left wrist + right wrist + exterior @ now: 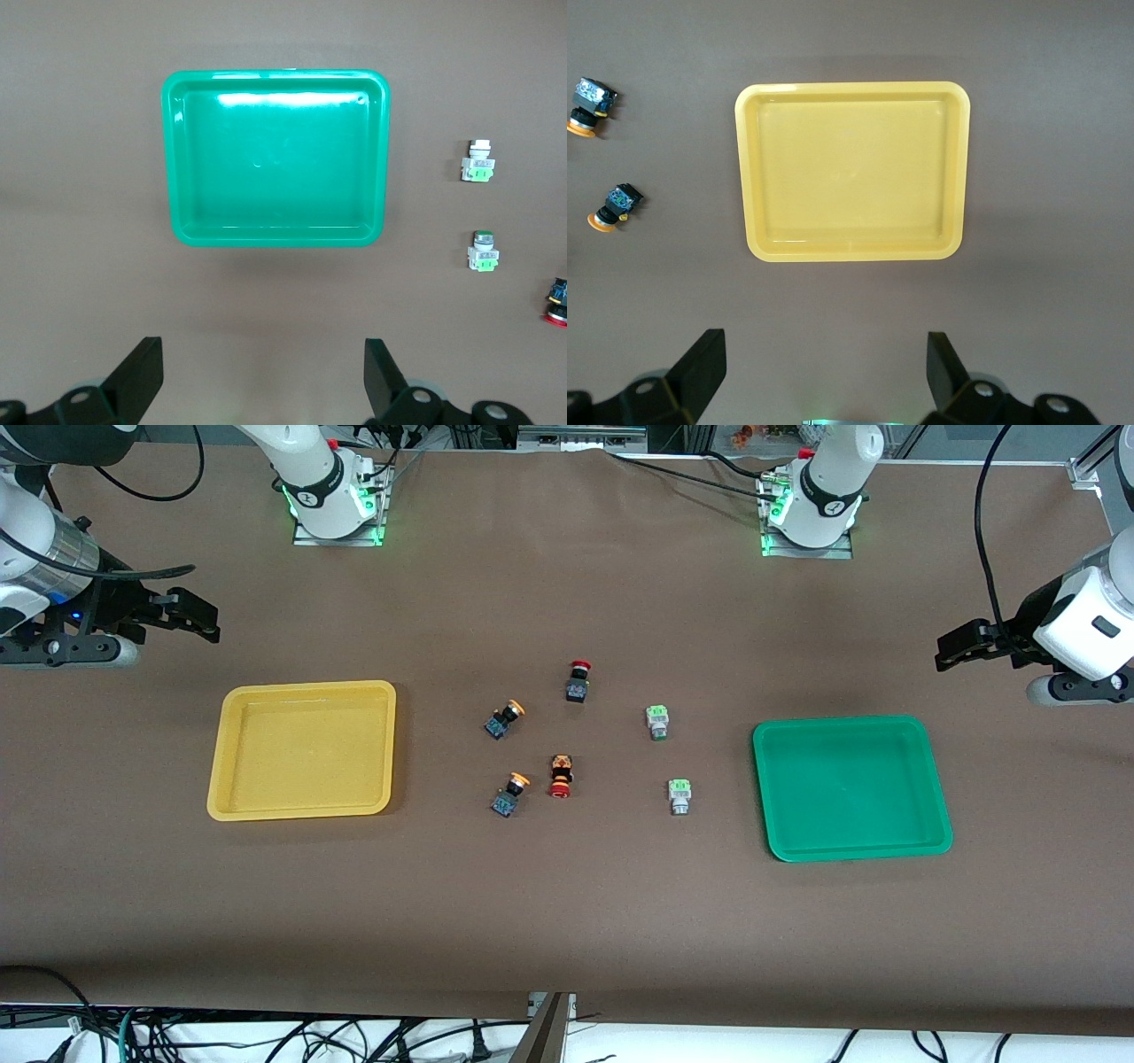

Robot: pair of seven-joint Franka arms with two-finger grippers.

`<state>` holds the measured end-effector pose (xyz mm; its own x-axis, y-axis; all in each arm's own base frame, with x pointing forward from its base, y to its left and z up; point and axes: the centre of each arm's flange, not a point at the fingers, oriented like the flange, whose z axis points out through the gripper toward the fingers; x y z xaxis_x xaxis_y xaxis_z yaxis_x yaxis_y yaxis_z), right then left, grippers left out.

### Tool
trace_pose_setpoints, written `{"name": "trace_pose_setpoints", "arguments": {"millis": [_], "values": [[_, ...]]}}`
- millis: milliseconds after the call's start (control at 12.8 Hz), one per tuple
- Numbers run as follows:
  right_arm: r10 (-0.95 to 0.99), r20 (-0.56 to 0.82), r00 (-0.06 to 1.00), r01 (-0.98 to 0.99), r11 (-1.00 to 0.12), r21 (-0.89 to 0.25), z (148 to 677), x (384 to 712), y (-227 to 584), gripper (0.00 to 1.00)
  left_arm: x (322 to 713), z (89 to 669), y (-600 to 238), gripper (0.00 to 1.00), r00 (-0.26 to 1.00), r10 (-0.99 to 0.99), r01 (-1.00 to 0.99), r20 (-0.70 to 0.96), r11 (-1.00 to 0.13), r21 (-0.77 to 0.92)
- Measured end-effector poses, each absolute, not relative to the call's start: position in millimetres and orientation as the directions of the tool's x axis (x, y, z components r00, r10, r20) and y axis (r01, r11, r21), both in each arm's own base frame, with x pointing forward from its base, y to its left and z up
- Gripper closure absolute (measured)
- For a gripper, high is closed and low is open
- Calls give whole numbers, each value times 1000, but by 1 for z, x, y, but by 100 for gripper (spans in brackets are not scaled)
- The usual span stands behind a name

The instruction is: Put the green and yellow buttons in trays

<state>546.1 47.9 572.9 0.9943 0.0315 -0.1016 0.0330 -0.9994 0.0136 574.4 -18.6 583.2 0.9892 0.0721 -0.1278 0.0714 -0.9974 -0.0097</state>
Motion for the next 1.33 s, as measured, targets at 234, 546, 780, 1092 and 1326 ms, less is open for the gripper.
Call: {"name": "trace_pose_setpoints", "arguments": {"millis": [234, 546, 780, 1092, 1326], "values": [[36, -105, 994, 37, -999, 13, 571, 547, 48, 0, 575, 584, -17, 0, 989, 74, 74, -126, -997, -9], [-3, -130, 992, -1, -1000, 11, 538, 563, 76, 0, 576, 589, -16, 0, 991, 77, 76, -114, -997, -8], [-157, -120, 980, -161, -987, -19, 470, 594, 139, 0, 577, 588, -16, 0, 990, 77, 77, -115, -997, -8], [-401, -105, 910, -409, -909, -78, 371, 627, 233, 0, 580, 581, -20, 0, 989, 70, 70, -127, -998, -4], [-549, -117, 827, -561, -820, -112, 313, 655, 317, 0, 584, 570, -36, 0, 985, 78, 86, -152, -995, 44]]}}
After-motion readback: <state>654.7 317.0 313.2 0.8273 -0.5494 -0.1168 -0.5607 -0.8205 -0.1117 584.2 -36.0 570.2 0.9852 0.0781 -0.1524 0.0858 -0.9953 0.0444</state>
